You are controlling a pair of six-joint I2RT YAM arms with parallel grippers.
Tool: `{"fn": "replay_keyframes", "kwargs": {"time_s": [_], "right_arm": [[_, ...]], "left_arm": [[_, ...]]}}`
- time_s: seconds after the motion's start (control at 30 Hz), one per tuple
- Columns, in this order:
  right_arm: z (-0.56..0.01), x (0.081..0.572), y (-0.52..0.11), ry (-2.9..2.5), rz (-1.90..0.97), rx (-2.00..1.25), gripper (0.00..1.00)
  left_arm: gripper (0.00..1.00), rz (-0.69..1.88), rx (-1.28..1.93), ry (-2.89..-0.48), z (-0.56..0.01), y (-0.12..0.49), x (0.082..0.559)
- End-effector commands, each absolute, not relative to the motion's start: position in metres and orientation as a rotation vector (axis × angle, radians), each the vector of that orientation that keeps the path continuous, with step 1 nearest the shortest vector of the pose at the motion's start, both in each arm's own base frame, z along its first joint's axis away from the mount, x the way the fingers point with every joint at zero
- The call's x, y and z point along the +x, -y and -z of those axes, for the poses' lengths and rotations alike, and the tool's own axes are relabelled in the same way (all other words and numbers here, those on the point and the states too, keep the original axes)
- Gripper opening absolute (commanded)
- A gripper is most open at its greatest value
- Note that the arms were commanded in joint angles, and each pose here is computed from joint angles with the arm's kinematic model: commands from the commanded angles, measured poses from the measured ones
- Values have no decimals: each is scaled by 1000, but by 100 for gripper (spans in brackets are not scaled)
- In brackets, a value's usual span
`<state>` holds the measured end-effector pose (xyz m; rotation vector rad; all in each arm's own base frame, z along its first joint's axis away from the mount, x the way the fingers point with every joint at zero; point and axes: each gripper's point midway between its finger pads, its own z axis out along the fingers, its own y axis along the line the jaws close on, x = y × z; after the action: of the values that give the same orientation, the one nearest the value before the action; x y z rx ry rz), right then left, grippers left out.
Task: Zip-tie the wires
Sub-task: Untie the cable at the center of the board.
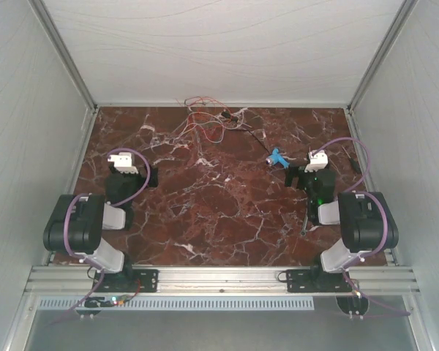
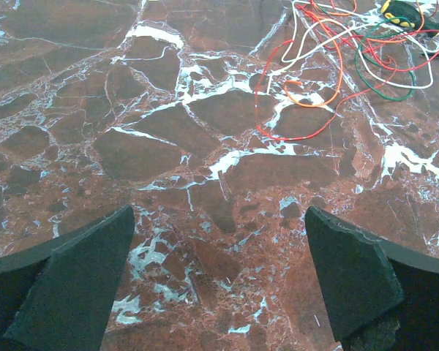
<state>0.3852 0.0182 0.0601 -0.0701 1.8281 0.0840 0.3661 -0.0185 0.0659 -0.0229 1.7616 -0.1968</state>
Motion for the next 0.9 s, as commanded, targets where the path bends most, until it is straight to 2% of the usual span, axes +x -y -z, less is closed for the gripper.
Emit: {"fn": "replay_keyframes", "kwargs": {"time_s": [0.0, 0.73, 0.87], "right_arm": [[-74, 392, -17, -1779, -88, -61, 98], [-73, 392, -17, -1781, -88, -62, 98], [-85, 393, -16, -1775, -40, -49, 98]], "left_arm": [[100, 185, 1, -1657, -94, 19, 379], [100, 190, -2, -1658, -94, 18, 380], [100, 131, -84, -1640, -103, 6, 378]]}}
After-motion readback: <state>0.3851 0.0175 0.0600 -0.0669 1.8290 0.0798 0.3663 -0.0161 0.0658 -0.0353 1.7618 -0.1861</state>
